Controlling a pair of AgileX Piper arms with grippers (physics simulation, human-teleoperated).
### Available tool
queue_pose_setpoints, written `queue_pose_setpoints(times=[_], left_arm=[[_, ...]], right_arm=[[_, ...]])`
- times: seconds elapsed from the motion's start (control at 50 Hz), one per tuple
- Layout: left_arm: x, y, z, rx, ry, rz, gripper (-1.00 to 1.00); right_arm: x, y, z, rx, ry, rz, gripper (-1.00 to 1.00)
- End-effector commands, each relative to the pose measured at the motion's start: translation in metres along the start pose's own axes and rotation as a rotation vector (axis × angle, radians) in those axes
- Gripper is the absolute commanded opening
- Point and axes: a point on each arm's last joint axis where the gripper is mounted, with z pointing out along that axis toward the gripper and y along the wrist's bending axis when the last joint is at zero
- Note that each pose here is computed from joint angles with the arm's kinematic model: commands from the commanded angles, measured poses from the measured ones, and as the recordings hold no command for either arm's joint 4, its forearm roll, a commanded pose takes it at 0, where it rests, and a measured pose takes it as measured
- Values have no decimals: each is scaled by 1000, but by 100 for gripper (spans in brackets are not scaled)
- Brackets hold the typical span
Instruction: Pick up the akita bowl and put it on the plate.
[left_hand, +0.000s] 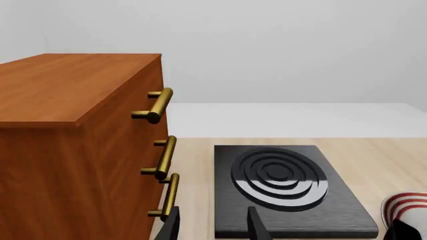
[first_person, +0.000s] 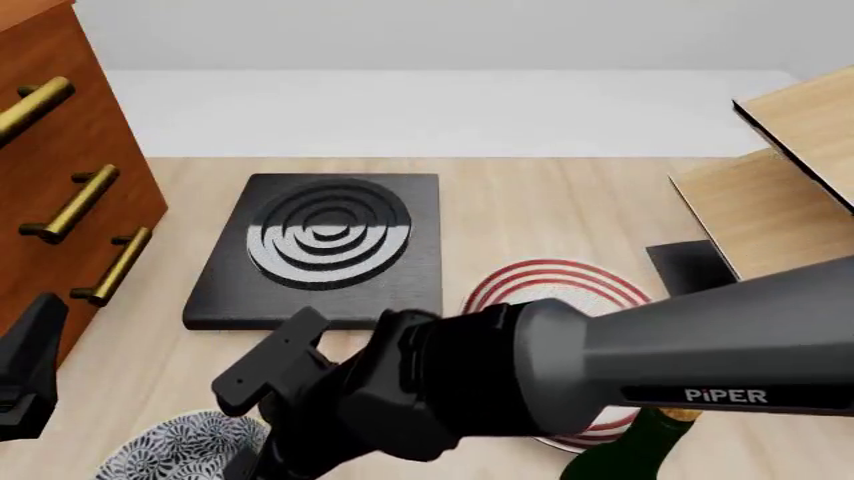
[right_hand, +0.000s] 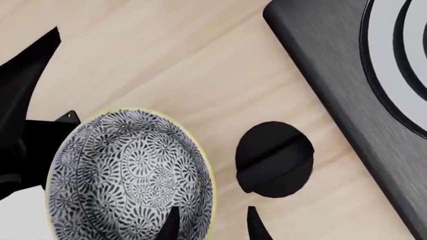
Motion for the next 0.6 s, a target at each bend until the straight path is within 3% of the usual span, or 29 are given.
queue_pose_setpoints(times=[0.02,0.52,0.54,0.6], left_arm=[[0,0,0,0,0,0,100],[0,0,0,0,0,0,100],[0,0,0,0,0,0,100],[0,0,0,0,0,0,100]], right_arm=[[1,3,2,-4,6,-5,100],[0,4,0,-8,-8,-20,100],[0,4,-1,-8,-9,-22,-100],[-4,2,-3,-6,-17,-24,-100]])
